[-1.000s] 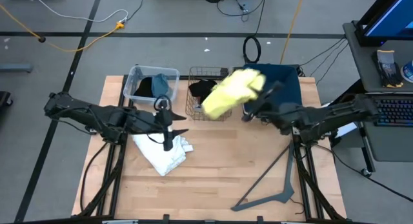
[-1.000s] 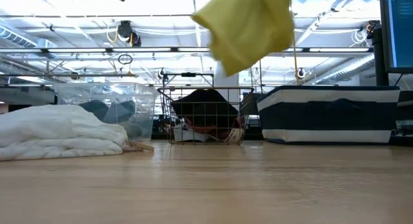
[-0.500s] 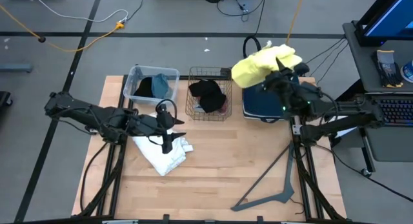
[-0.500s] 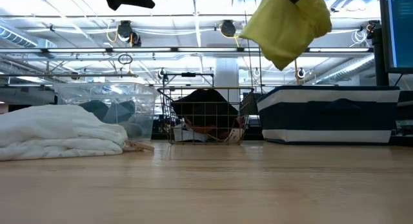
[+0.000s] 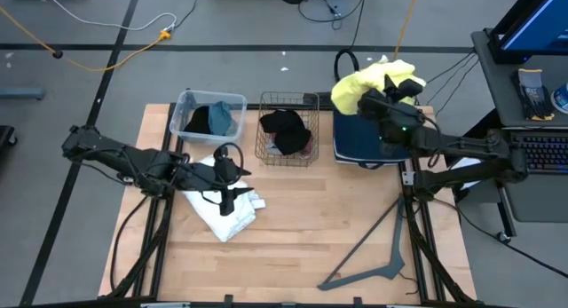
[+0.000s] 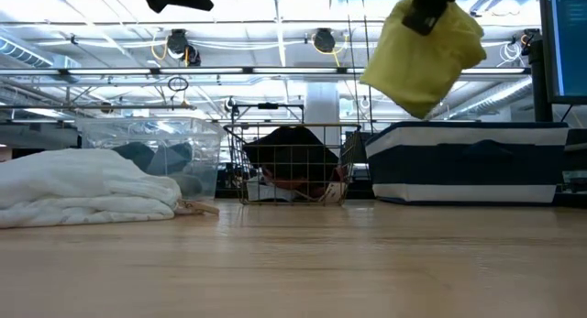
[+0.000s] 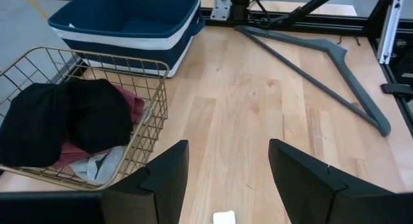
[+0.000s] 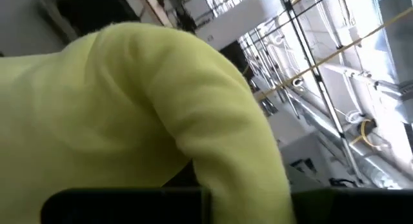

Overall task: Pick & Place Cloths
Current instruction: Put the yellow shirt into the laundry organizer

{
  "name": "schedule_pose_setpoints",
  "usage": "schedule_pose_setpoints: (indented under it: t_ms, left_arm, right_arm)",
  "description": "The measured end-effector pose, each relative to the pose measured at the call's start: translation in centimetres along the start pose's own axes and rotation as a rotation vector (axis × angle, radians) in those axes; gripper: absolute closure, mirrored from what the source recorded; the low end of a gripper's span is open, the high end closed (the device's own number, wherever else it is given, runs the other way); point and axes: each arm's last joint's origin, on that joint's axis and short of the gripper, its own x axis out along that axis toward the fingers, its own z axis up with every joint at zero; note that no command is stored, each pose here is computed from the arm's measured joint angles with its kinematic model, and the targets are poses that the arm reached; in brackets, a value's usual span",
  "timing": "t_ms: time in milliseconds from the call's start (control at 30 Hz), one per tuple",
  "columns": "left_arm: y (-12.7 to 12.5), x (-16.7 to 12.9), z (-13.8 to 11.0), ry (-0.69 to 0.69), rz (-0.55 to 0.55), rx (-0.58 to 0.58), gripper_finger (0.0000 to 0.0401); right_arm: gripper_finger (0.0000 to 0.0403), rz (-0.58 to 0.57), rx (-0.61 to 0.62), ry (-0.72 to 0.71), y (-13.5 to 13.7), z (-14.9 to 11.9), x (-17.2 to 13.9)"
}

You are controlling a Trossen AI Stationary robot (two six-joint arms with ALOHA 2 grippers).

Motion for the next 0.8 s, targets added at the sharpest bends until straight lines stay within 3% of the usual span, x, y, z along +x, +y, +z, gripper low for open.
schedule_pose_setpoints:
  t_ms: [300,600,800]
  left_arm:
    - [-0.2,0.0,0.0,0.0,-0.006,-0.016,0.0185]
    - [-0.1,0.0,0.0,0.0,-0.005,-0.016,0.0185]
    - [-0.1,0.0,0.0,-0.001,-0.006,-0.019,0.0185]
  right_arm:
    - [0.0374,-0.024,-0.028,0.106,1.1,-1.7,2.2]
    - [0.0374,0.0,-0.171,0.173,5.6,-5.9,4.0]
    - [0.0374,-0.053,-0.127,0.221,7.6,-8.6,4.9]
